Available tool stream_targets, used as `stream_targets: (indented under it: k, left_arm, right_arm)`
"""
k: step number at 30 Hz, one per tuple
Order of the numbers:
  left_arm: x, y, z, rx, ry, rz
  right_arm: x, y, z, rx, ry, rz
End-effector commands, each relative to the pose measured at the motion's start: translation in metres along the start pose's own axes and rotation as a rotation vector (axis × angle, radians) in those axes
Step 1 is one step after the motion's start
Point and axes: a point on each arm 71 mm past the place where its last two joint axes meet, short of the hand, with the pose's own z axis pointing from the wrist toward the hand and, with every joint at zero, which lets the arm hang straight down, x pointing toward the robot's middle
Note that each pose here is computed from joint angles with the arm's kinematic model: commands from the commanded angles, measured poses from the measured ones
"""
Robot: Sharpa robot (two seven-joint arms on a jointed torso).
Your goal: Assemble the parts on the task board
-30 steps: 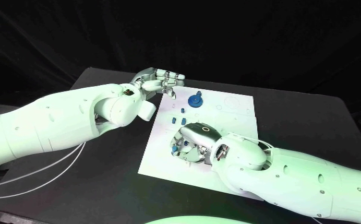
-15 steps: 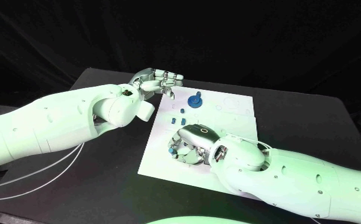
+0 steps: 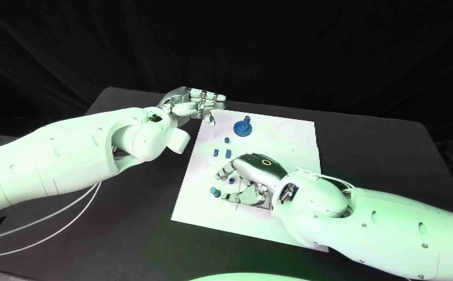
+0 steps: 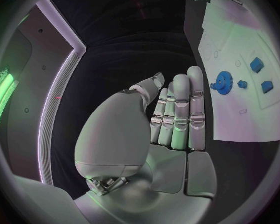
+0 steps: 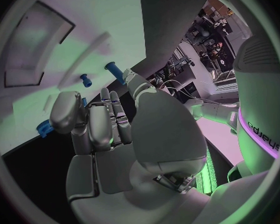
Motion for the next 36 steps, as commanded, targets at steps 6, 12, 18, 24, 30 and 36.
stream_targets:
  k: [6,12,18,24,30,36]
  left_arm:
    - [-0.0003,0.0000,-0.0012,0.004,0.013,0.000]
    - [-0.0020,0.0015,-0.0047,0.004,0.011,0.002]
    - [-0.0031,0.0039,-0.0078,-0.001,0.010,0.003]
    - [-0.0026,0.0055,-0.0080,-0.004,0.014,0.003]
    - [-0.0009,0.0061,-0.0076,-0.006,0.020,0.001]
    - [-0.0012,0.0063,-0.0083,-0.007,0.021,0.001]
  right_arm:
    - [-0.044,-0.027,-0.038,0.098,-0.079,0.126]
    - [-0.068,-0.069,-0.083,0.305,-0.080,0.203]
    - [-0.070,-0.088,-0.121,0.459,-0.077,0.191]
    - [-0.058,-0.088,-0.139,0.543,-0.065,0.160]
    - [-0.043,-0.087,-0.142,0.589,-0.056,0.120]
    - [-0.031,-0.088,-0.140,0.616,-0.041,0.100]
